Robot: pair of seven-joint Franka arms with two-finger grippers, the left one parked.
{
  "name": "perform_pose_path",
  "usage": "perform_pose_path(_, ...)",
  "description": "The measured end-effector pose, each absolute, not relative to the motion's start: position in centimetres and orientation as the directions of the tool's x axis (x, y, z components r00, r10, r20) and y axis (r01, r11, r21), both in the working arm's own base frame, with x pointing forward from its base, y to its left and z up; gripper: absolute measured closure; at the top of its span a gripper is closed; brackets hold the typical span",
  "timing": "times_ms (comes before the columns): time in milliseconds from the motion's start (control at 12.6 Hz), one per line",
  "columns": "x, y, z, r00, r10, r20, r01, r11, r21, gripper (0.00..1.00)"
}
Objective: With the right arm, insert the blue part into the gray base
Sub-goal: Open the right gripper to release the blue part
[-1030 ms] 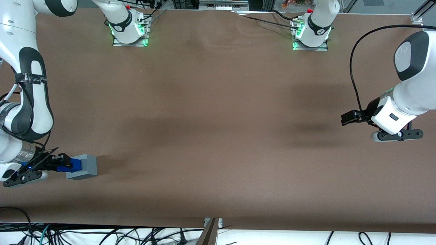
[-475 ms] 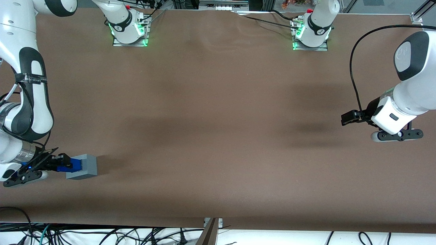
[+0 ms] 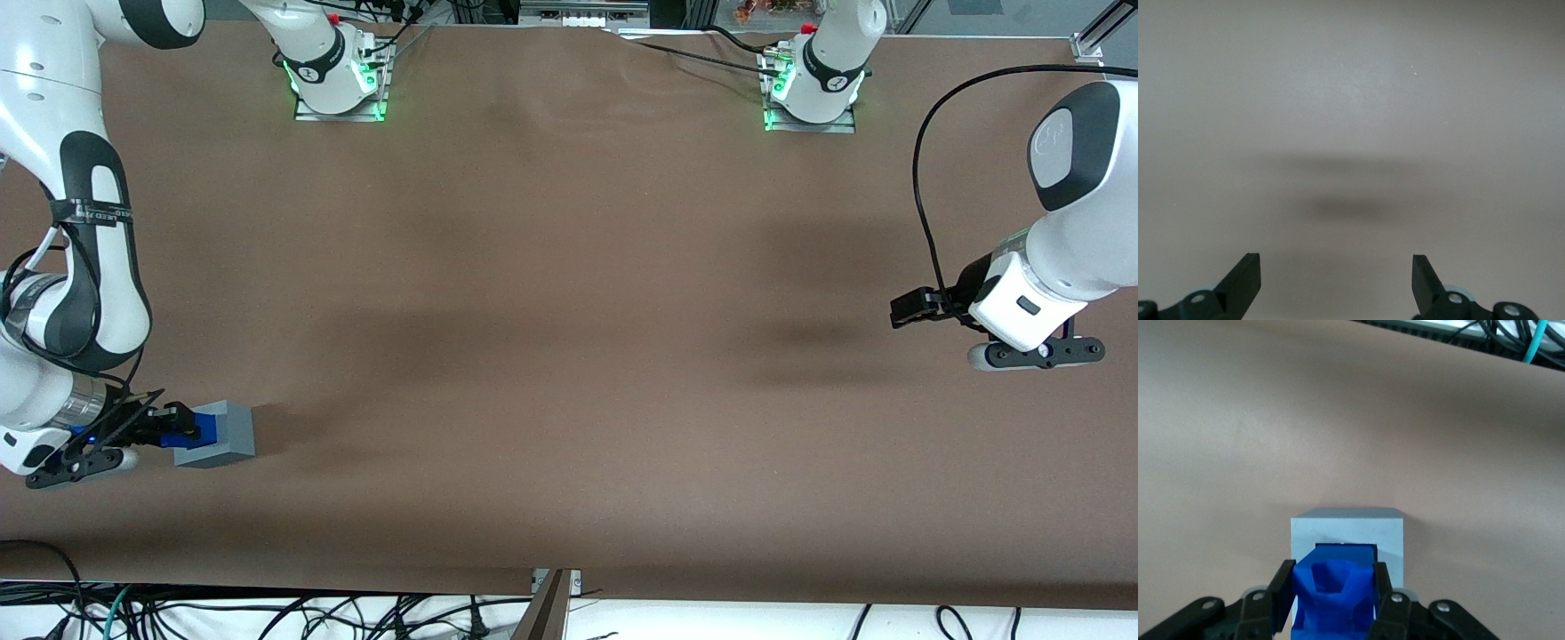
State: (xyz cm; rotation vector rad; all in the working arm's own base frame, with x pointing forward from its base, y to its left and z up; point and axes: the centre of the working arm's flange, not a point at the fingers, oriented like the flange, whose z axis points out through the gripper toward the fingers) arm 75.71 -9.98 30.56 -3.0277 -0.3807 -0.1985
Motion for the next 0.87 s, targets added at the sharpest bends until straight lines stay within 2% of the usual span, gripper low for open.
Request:
perform_pose_path(238,75.7,-10.0,30.5,0.961,0.240,0.138,0.251,-0.966,-0.067,0.49)
perform_pose_path(396,75.8,-10.0,30.1,0.961,0.238,0.138,0.249,-0.966,-0.066,0.34)
perform_pose_path(634,76.1,-9.9,30.9,0.958,0.239,0.158,0.251,-0.966,-0.059,0.01)
perform_pose_path(871,76.1,-9.3,34.9,0.957,0.258,0.130,0.270,-0.960,-0.079,0.00)
